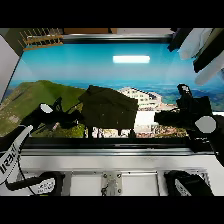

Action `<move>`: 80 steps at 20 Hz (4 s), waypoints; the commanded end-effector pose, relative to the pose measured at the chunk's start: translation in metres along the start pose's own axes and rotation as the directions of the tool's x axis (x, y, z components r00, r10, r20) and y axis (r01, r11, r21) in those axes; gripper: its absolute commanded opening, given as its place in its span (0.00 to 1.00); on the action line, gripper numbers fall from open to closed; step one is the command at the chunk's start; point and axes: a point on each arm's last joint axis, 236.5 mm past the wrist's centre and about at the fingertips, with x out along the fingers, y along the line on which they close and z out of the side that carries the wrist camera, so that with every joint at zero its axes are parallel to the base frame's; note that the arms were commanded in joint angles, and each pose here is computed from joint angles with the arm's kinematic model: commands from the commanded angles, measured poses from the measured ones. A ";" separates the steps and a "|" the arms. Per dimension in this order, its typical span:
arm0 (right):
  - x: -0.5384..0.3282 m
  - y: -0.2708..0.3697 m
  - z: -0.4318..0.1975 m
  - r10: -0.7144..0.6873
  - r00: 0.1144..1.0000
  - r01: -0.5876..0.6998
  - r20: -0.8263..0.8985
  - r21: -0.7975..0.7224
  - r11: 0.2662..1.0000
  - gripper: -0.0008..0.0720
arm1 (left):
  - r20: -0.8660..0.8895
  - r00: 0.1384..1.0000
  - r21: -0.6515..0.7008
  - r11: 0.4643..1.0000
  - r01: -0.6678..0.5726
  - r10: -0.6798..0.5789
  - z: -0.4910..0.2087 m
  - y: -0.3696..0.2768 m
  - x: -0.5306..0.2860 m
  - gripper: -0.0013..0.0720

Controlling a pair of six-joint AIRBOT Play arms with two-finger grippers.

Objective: Fold the clothes and pants, and hang the long-sleeved shirts on hangers.

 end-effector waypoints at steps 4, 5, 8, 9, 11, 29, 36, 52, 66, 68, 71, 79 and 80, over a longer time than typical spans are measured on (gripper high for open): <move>0.000 0.001 -0.001 0.006 1.000 -0.006 -0.002 0.004 1.000 0.09 | 0.038 0.998 0.083 0.996 0.038 -0.042 0.025 -0.036 0.011 0.31; 0.001 0.001 -0.001 0.006 1.000 -0.006 -0.004 0.005 1.000 0.09 | 0.049 0.998 0.089 0.995 0.043 -0.048 0.029 -0.039 0.009 0.04; 0.008 -0.002 -0.006 0.001 0.999 0.000 -0.041 0.019 1.000 0.30 | 0.067 0.996 0.104 0.993 0.053 -0.061 0.031 -0.046 0.000 0.04; 0.015 -0.004 -0.011 -0.003 0.998 0.005 -0.069 0.032 0.999 0.64 | 0.084 0.994 0.108 0.993 0.055 -0.064 0.030 -0.046 -0.004 0.04; 0.037 -0.016 -0.026 -0.024 0.988 0.039 -0.152 0.100 0.994 0.79 | 0.109 0.992 0.121 0.991 0.053 -0.067 0.023 -0.043 -0.011 0.04; 0.174 0.022 -0.072 0.174 0.941 -0.088 -0.290 0.287 0.954 0.47 | 0.096 0.994 0.106 0.993 0.045 -0.055 -0.005 -0.027 -0.013 0.05; 0.128 0.046 -0.011 0.171 0.973 -0.173 -0.157 -0.002 0.985 0.08 | 0.229 0.962 0.236 0.968 0.090 -0.146 0.023 -0.077 -0.071 0.04; -0.293 0.192 0.083 0.513 0.698 -0.355 0.500 -0.381 0.854 0.08 | 0.550 0.241 0.815 0.577 0.053 -0.800 -0.188 -0.244 -0.531 0.04; 0.041 0.069 0.081 0.000 0.984 -0.010 -0.177 -0.056 0.998 0.08 | 0.310 0.906 0.312 0.931 0.189 -0.288 0.051 -0.167 -0.169 0.05; 0.090 0.050 0.093 -0.024 0.983 0.018 -0.185 -0.033 0.999 0.08 | 0.226 0.948 0.261 0.951 0.162 -0.224 0.074 -0.153 -0.120 0.05; 0.113 0.024 0.116 -0.043 0.986 0.047 -0.159 0.021 0.999 0.08 | 0.160 0.969 0.240 0.959 0.149 -0.190 0.094 -0.150 -0.090 0.05; 0.085 0.005 0.057 -0.093 0.956 0.079 -0.278 -0.060 0.995 0.08 | 0.183 0.979 0.295 0.955 0.037 -0.094 0.035 -0.112 -0.085 0.05; 0.088 0.003 0.038 -0.098 0.946 0.082 -0.309 -0.063 0.995 0.08 | 0.167 0.983 0.289 0.957 0.029 -0.080 0.019 -0.101 -0.077 0.04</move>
